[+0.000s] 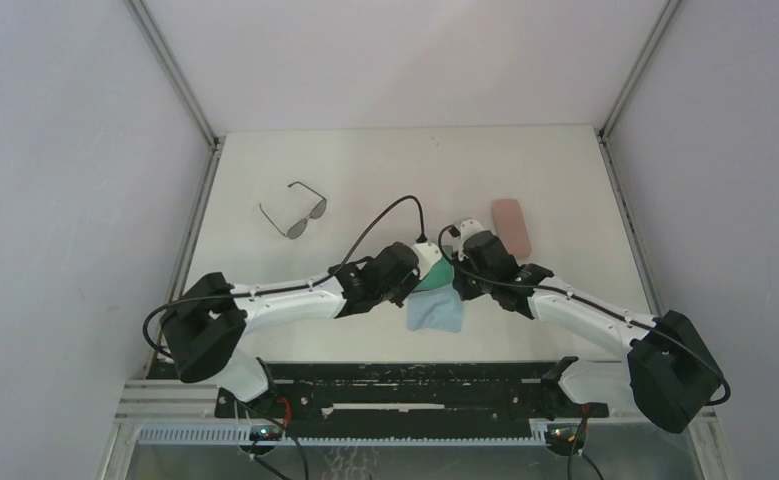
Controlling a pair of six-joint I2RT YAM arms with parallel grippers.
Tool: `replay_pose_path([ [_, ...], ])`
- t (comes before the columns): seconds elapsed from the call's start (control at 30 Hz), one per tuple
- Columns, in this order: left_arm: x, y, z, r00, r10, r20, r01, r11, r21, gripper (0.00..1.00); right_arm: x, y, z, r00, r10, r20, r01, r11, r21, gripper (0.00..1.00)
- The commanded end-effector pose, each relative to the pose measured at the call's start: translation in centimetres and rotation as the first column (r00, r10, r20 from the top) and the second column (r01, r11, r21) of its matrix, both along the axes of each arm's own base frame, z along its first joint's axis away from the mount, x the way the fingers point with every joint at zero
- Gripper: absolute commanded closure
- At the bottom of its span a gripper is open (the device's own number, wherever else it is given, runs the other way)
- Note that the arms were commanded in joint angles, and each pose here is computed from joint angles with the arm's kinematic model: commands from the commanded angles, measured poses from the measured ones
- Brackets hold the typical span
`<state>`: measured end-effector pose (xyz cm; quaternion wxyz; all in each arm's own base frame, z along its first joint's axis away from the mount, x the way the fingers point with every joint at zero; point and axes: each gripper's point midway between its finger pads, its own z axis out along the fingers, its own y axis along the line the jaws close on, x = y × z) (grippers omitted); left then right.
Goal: Organize the sunglasses
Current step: Adjust the glasses cleaning cloth at the center of the board.
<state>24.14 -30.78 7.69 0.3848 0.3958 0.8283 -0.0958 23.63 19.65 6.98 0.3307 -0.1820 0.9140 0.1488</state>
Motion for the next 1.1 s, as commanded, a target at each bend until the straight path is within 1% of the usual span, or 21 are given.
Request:
replay_pose_path([
  [0.0, -0.2, -1.0, 1.9, 1.0, -0.025, 0.01, 0.026, 0.996, -0.085, 1.0, 0.5, 0.8, 2.2, 0.998, 0.03, 0.051, -0.031, 0.999, 0.022, 1.0],
  [0.27, -1.9, -1.0, 0.5, 0.997, -0.063, -0.048, 0.058, 0.992, -0.109, 1.0, -0.7, 1.3, 1.5, 0.998, 0.065, 0.025, -0.065, 0.998, 0.026, 1.0],
  [0.3, -2.1, -1.1, 0.5, 0.996, -0.067, -0.056, 0.06, 0.991, -0.122, 0.99, -0.8, 1.4, 1.4, 0.998, 0.066, 0.02, -0.066, 0.997, 0.027, 1.0],
  [0.4, -2.7, -1.9, 0.5, 0.993, -0.084, -0.081, 0.07, 0.984, -0.167, 0.83, -0.7, 1.7, 1.4, 0.998, 0.058, 0.015, -0.059, 0.997, 0.048, 1.0],
  [0.53, -2.7, -3.0, 1.3, 0.995, -0.078, -0.068, 0.061, 0.973, -0.224, 0.73, -0.1, 1.6, 1.9, 1.0, -0.007, 0.005, 0.007, 0.995, 0.096, 1.0],
  [0.67, -2.3, -4.2, 2.8, 0.998, -0.055, -0.021, 0.047, 0.957, -0.285, 0.6, 0.4, 1.3, 1.9, 0.997, -0.066, -0.035, 0.071, 0.984, 0.165, 1.0],
  [0.8, -2.0, -5.2, 3.3, 0.999, -0.043, 0.015, 0.045, 0.952, -0.304, 0.51, 0.7, 1.0, 1.5, 0.993, -0.094, -0.078, 0.108, 0.973, 0.205, 1.0],
  [0.9, -2.0, -5.9, 2.9, 0.999, -0.04, 0.033, 0.048, 0.955, -0.294, 0.44, 0.8, 1.1, 1.3, 0.99, -0.097, -0.107, 0.119, 0.966, 0.228, 1.0],
  [0.93, -2.1, -6.2, 2.9, 0.998, -0.041, 0.039, 0.05, 0.956, -0.29, 0.39, 0.8, 1.1, 1.3, 0.989, -0.097, -0.114, 0.122, 0.964, 0.235, 1.0],
  [1.0, -2.0, -6.7, 2.8, 0.998, -0.037, 0.055, 0.051, 0.957, -0.287, 0.34, 0.9, 1.2, 1.3, 0.987, -0.097, -0.127, 0.126, 0.96, 0.251, 1.0],
  [1.07, -1.9, -7.2, 2.7, 0.997, -0.029, 0.076, 0.05, 0.958, -0.284, 0.31, 0.9, 1.3, 1.1, 0.984, -0.098, -0.146, 0.134, 0.955, 0.263, 1.0],
])
